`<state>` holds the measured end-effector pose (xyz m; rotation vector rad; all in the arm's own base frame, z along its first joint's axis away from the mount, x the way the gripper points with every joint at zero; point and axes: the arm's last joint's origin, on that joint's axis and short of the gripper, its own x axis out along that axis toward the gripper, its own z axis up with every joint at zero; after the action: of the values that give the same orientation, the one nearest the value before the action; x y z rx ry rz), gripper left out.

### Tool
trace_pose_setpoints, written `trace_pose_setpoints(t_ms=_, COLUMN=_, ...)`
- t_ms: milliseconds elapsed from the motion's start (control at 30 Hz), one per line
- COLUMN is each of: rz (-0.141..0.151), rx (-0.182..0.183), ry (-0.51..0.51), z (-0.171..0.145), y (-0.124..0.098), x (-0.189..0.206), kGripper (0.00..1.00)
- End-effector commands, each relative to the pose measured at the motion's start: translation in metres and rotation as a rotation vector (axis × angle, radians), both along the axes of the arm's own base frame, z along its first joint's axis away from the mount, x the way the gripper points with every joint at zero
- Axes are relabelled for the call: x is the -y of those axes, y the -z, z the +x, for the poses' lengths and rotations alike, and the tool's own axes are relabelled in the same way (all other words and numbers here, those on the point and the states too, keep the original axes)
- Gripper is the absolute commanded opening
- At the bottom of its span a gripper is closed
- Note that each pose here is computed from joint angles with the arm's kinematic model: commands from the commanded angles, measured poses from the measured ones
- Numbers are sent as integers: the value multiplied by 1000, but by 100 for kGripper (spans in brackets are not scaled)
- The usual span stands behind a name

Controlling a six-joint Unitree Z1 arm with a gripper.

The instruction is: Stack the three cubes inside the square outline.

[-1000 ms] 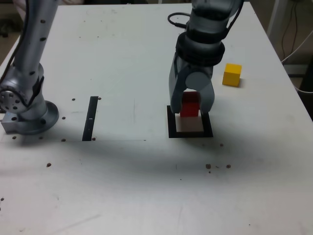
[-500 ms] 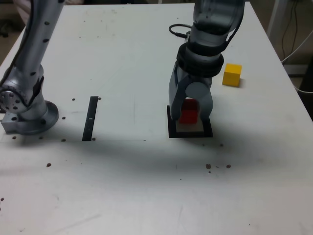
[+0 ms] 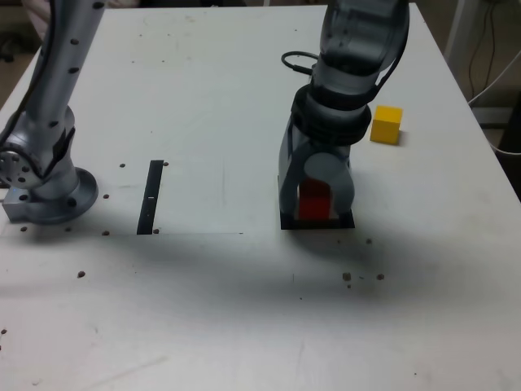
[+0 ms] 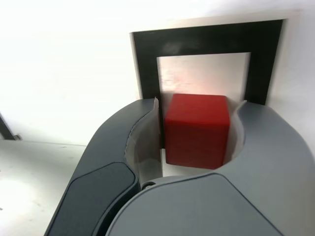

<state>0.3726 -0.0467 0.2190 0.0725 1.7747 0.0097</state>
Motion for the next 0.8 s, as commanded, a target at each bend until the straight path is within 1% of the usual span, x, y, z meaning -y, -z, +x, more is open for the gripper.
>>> trace_pose_setpoints(t_ms=0, rz=4, rx=6, ry=-3, z=-2, y=-5, x=2, kGripper=99)
trace_pose_setpoints(t_ms=167, rz=17, rx=15, ry=-1, z=-2, y=-6, x=2, kGripper=99)
trace_pose_setpoints(t_ms=300, rz=36, rx=37, ry=-1, z=-3, y=-13, x=0, kGripper=99)
trace_pose_setpoints(t_ms=400, rz=56, rx=65, ry=0, z=-4, y=-26, x=-6, kGripper=99)
trace_pose_setpoints(t_ms=467, rz=64, rx=81, ry=9, z=-3, y=-35, x=-13, kGripper=99)
trace_pose_setpoints(t_ms=567, rz=63, rx=100, ry=41, z=0, y=-50, x=-27, kGripper=99)
trace_pose_setpoints(t_ms=667, rz=57, rx=112, ry=84, z=3, y=-62, x=-45, kGripper=99)
trace_pose_setpoints(t_ms=767, rz=68, rx=118, ry=125, z=6, y=-75, x=-61, kGripper=99)
